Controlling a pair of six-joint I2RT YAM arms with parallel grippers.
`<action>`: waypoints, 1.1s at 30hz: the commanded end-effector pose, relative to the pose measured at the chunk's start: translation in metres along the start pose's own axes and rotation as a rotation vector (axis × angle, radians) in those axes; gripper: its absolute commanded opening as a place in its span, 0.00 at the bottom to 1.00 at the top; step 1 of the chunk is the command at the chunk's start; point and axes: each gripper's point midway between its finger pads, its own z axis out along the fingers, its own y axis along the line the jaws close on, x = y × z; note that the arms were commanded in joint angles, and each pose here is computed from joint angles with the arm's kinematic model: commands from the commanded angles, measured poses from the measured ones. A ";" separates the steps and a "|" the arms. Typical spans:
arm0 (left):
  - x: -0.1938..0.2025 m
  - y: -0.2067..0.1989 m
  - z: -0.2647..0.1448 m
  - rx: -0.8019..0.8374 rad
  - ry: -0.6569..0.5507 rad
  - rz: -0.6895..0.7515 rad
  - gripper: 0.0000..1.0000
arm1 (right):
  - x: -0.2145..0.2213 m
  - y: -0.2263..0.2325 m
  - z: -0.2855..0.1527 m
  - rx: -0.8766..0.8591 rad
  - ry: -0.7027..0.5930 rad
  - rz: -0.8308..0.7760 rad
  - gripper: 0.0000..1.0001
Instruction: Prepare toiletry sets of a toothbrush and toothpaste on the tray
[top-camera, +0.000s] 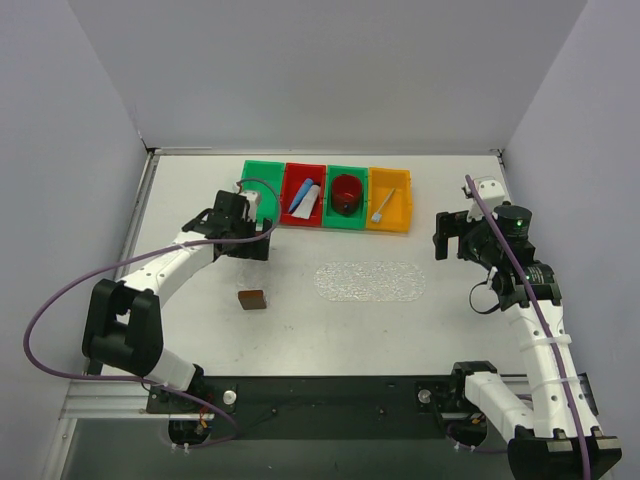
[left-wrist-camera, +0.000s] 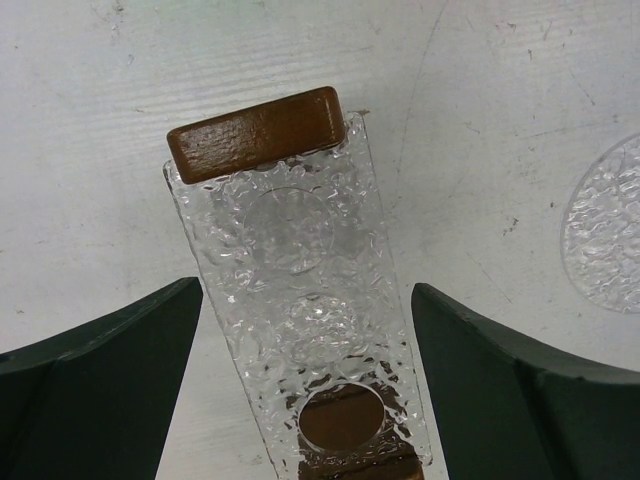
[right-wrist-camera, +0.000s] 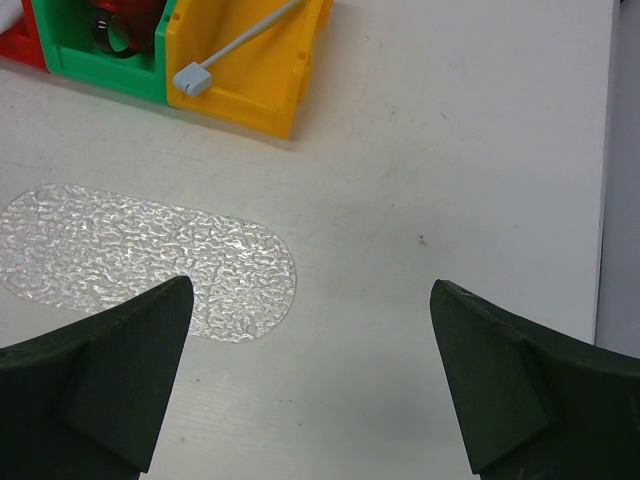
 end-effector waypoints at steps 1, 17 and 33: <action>-0.019 -0.008 -0.010 0.029 -0.078 -0.022 0.97 | 0.002 -0.006 0.004 0.022 0.005 -0.008 1.00; -0.008 -0.002 0.003 -0.026 -0.055 -0.015 0.98 | 0.003 -0.006 0.005 0.019 0.011 -0.008 1.00; 0.006 0.001 0.021 -0.060 0.007 0.020 0.97 | 0.003 -0.005 0.005 0.016 0.009 -0.007 1.00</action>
